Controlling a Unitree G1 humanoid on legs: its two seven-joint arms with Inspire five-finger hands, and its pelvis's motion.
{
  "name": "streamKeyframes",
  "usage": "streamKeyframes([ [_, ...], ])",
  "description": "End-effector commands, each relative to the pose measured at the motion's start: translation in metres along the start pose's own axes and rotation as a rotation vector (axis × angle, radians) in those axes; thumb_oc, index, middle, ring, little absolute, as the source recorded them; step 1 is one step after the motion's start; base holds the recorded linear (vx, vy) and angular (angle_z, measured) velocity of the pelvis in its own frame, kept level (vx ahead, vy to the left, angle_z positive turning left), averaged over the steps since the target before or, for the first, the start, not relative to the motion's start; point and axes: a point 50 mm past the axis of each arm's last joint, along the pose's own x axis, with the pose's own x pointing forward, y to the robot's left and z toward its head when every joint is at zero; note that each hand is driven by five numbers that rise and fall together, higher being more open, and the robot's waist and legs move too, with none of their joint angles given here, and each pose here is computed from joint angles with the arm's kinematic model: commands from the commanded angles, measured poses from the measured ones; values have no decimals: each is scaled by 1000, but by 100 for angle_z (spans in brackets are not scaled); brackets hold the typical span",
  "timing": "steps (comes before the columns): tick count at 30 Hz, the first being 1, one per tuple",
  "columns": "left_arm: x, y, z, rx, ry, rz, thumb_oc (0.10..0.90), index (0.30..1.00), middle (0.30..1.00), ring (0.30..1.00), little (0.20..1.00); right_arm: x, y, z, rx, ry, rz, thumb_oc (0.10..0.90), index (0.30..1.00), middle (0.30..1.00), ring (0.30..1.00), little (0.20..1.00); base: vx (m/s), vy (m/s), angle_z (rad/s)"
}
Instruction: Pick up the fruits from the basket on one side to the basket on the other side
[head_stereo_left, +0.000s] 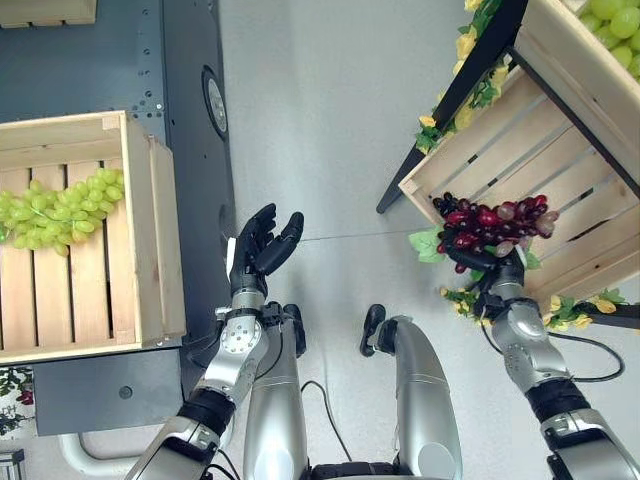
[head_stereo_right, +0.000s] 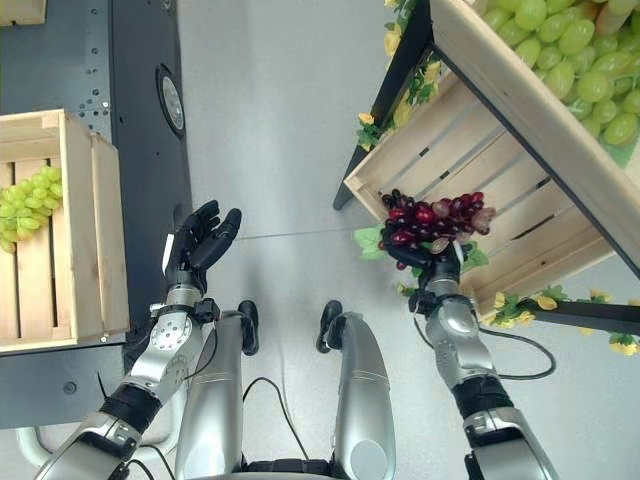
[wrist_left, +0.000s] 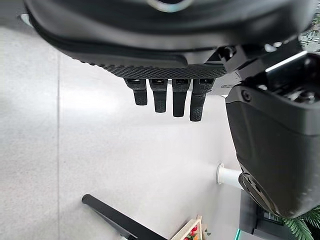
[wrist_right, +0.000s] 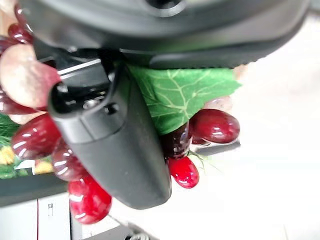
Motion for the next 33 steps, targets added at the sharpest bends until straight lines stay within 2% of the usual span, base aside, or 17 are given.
streamKeyframes([
  [1, 0, -15, 40, -17, -194, -105, 800, 900, 900, 900, 900, 12, -26, 77, -29, -284, -114, 400, 300, 300, 300, 300, 33, -34, 6],
  [9, 4, -12, 49, 19, -204, -139, 800, 900, 900, 900, 900, 31, -80, 113, -387, -169, -338, 400, 300, 300, 300, 300, 24, -18, 5],
  [10, 4, -12, 51, 20, -208, -143, 800, 900, 900, 900, 900, 35, -90, 119, -469, -116, -368, 400, 300, 300, 300, 300, 9, -18, 4],
  [17, 4, -15, 56, 34, -211, -199, 800, 900, 900, 900, 900, 40, -131, 152, -750, 85, -512, 400, 300, 300, 300, 300, 0, -15, 3],
  [25, 2, -14, 53, 37, -198, -230, 800, 900, 900, 900, 900, 40, -145, 180, -1068, 251, -573, 400, 300, 300, 300, 300, 0, -12, 2],
  [31, -1, -18, 53, 12, -206, -254, 800, 900, 900, 900, 900, 38, -147, 211, -1413, 331, -679, 400, 300, 300, 300, 300, 0, 0, 0],
  [33, -1, -17, 53, 1, -207, -254, 800, 900, 900, 900, 900, 40, -144, 216, -1414, 337, -672, 400, 300, 300, 300, 300, -38, 12, 4],
])
